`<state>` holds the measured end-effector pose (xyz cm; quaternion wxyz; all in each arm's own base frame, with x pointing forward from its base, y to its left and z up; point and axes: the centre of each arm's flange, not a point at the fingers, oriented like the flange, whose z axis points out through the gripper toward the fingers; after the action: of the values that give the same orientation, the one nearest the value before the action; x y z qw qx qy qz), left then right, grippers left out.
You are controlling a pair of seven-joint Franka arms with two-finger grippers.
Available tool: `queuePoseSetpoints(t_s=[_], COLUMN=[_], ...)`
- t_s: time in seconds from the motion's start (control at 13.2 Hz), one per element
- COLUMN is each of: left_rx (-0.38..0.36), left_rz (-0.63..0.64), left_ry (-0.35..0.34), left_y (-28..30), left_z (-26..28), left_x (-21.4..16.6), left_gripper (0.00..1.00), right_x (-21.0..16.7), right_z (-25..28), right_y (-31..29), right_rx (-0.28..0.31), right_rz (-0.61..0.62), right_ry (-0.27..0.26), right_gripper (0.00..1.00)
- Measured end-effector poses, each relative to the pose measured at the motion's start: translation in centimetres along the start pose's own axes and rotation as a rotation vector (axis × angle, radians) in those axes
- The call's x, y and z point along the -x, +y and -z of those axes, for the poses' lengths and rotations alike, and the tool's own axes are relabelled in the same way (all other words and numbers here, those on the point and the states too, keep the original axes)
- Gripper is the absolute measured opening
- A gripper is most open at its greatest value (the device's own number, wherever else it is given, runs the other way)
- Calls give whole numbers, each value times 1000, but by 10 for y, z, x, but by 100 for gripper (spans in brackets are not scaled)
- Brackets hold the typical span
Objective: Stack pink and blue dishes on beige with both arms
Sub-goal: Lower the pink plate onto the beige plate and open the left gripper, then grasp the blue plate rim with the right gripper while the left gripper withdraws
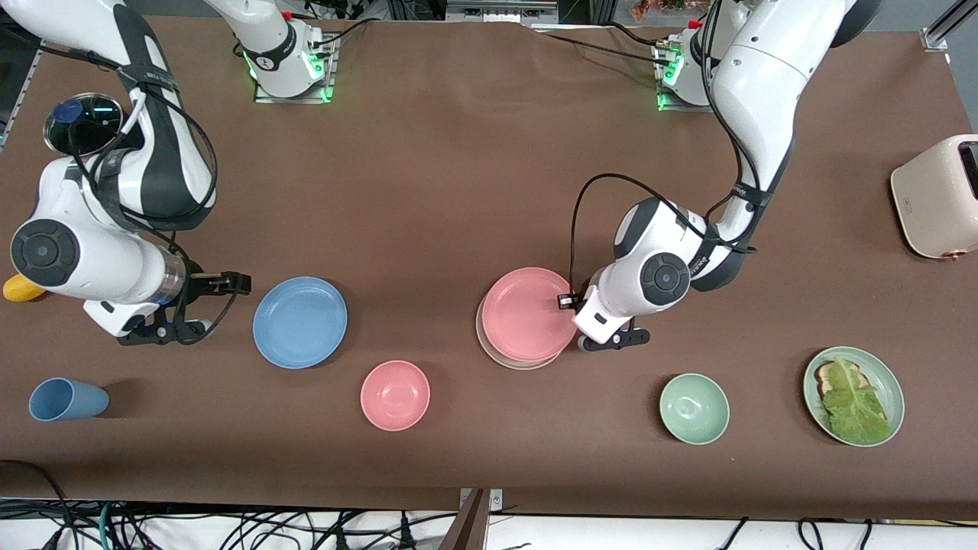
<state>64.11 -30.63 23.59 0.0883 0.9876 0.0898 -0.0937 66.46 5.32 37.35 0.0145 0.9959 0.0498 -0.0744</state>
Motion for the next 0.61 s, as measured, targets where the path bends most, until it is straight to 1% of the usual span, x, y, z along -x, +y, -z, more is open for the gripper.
queuePoseSetpoints(t_s=[0.15, 0.3, 0.46, 0.53, 0.61], left_rx=[0, 6, 11, 12, 11], left_rz=[10, 13, 16, 18, 22], left_ry=[11, 30, 44, 51, 58], left_y=[-5, -6, -7, -8, -11], left_z=[3, 12, 19, 23, 27], left_x=[-6, -12, -16, -18, -21], left_gripper=[10, 27, 48, 57, 68], right_x=[-1, -2, -5, -9, -15], right_z=[-5, -11, -20, -26, -34], right_y=[8, 9, 9, 9, 9], right_rx=[-1, -2, -3, -4, -6], right_rz=[-11, -12, -12, -11, -11], right_ry=[-8, -16, -23, -10, 10], right_gripper=[100, 100, 100, 100, 100])
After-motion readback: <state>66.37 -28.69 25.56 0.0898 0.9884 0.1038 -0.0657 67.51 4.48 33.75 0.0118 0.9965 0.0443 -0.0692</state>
